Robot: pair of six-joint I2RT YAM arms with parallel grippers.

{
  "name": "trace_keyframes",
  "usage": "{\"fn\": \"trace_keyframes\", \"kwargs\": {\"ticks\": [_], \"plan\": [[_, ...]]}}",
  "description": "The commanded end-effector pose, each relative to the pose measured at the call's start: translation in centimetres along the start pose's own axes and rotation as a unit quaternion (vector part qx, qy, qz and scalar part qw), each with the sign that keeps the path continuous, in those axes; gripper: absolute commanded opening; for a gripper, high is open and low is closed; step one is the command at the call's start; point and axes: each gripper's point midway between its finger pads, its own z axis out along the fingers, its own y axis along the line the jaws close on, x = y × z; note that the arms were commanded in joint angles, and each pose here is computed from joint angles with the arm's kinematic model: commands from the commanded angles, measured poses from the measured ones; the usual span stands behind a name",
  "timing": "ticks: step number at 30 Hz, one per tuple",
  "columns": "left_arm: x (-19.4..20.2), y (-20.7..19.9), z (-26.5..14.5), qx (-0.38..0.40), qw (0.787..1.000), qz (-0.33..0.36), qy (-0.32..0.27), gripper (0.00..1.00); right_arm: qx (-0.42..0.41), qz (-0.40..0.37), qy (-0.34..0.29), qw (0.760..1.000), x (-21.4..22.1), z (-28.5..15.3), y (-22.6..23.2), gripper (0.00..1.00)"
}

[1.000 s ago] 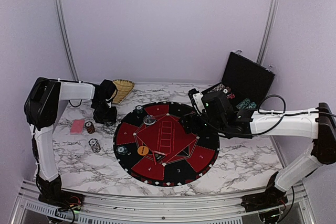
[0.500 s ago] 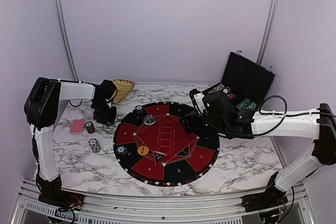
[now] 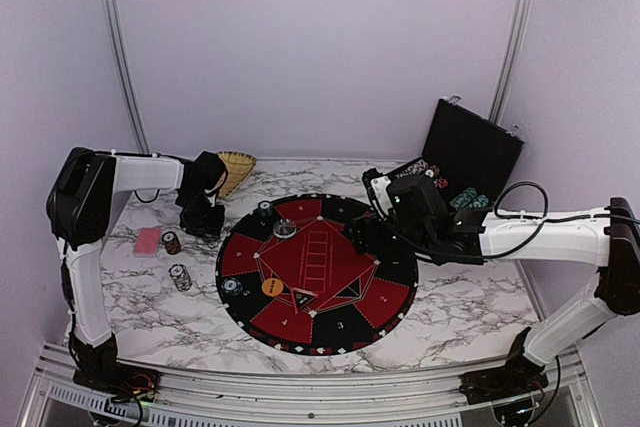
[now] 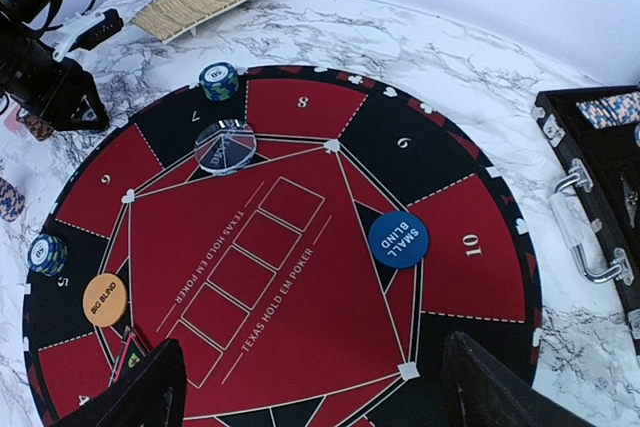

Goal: Distribute texas hold em gaming equipment
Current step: Pick up the pile of poker chips from the center of the board, then place the poker chips pile at the community card area.

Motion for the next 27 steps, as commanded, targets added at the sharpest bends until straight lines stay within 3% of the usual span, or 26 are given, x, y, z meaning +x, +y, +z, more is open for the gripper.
{"fn": "trace_keyframes", "kwargs": {"ticks": [1,12,27], "plan": [[-0.4,-1.9,-3.3,0.011,1.000,0.022,-0.017,0.31,0.014,0.015,-0.013,1.000,-1.6,-0.4,-1.0,0.86],[1.3,-9.8,-5.6,0.044,0.996,0.076,-0.029,0.31,0.034,0.045,0.002,0.998,-0.4,-0.5,-4.0,0.86],[4.4,-24.8,-5.8,0.086,0.979,0.186,-0.020,0.32,0.068,0.078,0.020,0.994,2.7,-2.0,-8.0,0.86]]}}
